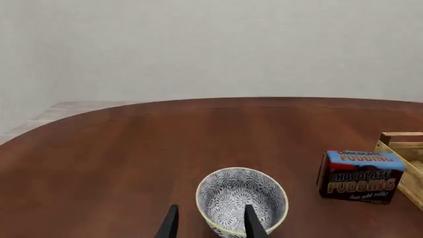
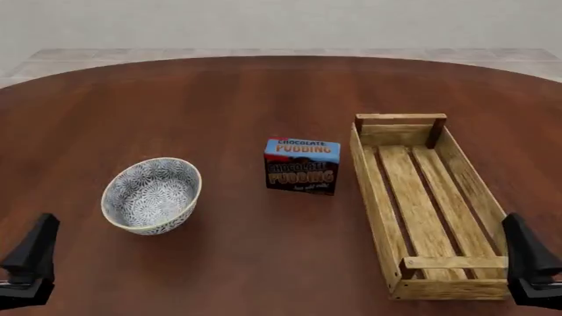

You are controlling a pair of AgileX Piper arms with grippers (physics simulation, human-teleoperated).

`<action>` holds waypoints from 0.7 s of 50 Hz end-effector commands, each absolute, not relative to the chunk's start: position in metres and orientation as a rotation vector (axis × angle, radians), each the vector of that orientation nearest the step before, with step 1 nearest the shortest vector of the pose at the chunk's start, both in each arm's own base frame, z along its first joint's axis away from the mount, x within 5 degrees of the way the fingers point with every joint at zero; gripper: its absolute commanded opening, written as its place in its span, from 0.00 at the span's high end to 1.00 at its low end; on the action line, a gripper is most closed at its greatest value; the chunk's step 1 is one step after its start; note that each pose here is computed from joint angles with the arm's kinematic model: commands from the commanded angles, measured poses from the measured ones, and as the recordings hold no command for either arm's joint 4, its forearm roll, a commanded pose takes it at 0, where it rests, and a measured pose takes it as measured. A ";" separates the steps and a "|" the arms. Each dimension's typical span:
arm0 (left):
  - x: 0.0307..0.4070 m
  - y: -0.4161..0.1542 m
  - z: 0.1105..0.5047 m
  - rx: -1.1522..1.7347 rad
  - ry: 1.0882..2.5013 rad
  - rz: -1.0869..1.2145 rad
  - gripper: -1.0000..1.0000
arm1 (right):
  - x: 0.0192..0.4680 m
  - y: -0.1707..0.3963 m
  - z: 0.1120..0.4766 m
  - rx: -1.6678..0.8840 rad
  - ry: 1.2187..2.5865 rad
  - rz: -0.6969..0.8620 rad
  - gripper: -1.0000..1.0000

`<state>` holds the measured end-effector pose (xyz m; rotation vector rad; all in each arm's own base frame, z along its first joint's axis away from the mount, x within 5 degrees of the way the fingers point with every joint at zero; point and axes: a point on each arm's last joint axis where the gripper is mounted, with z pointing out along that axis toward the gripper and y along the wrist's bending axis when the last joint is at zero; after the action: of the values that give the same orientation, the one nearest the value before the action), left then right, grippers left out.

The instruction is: Pick up the bowl on the left and put it in the tray.

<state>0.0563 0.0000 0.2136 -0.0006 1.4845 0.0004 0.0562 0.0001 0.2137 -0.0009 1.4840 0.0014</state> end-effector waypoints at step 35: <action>0.054 0.000 0.224 0.009 1.476 0.006 0.00 | 0.051 0.011 0.233 -0.161 1.469 0.158 0.00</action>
<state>0.0551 -0.0002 0.2207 0.0092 1.4797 0.0039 0.0542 0.0069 0.2236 -0.0984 1.4803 0.0970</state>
